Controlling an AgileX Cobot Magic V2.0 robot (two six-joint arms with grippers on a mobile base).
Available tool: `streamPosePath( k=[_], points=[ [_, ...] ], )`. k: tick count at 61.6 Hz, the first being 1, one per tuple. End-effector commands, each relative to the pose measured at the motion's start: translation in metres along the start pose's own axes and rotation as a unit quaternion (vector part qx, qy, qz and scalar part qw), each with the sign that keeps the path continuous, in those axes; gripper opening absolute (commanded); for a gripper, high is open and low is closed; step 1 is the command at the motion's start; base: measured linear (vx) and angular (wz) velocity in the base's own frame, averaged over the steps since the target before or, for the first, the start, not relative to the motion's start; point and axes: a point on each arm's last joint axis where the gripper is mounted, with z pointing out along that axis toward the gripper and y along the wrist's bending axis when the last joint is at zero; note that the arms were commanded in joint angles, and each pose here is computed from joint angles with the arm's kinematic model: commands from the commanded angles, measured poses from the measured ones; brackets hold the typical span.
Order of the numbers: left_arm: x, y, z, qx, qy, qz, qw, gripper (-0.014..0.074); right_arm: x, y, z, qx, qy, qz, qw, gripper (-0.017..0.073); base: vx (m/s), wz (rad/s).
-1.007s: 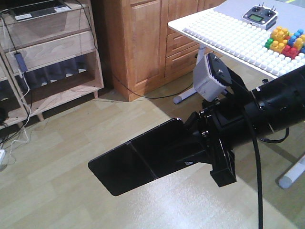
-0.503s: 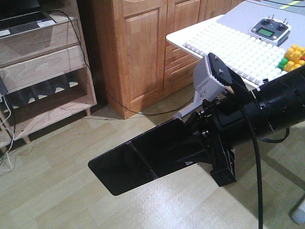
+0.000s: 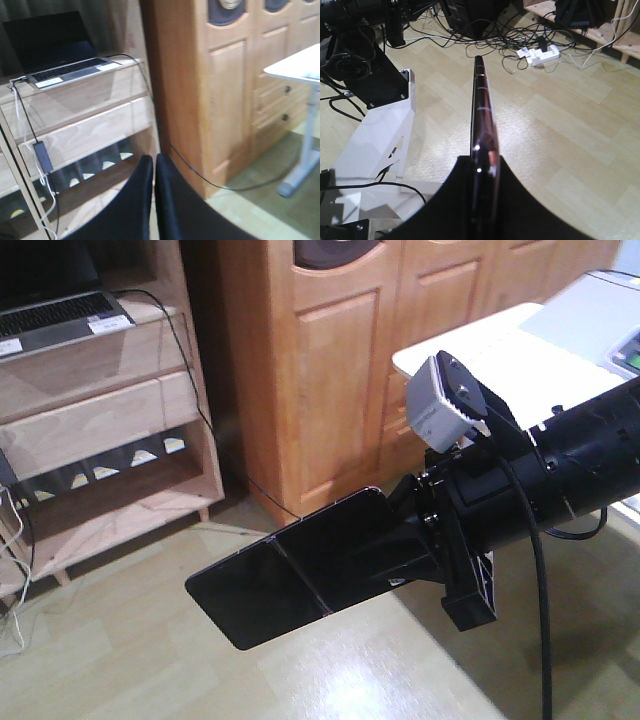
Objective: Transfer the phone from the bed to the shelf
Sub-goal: 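Approach the shelf above the laptop with the phone held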
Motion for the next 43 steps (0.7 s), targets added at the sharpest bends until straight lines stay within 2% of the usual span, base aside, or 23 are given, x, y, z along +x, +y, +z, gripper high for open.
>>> streamPosePath(
  k=[1,43],
  points=[
    [-0.0142,0.0019,-0.0024,-0.007,-0.049,-0.007,0.999,0.0001,-0.0136,0.0170,-0.0110,-0.032,-0.037,-0.014,0.999,-0.0003,0.43,0.22],
    [-0.0142,0.0019,-0.0024,-0.007,-0.049,-0.007,0.999,0.0001,-0.0136,0.0170,-0.0110,-0.032,-0.037,-0.014,0.999,-0.0003,0.41,0.27]
  ],
)
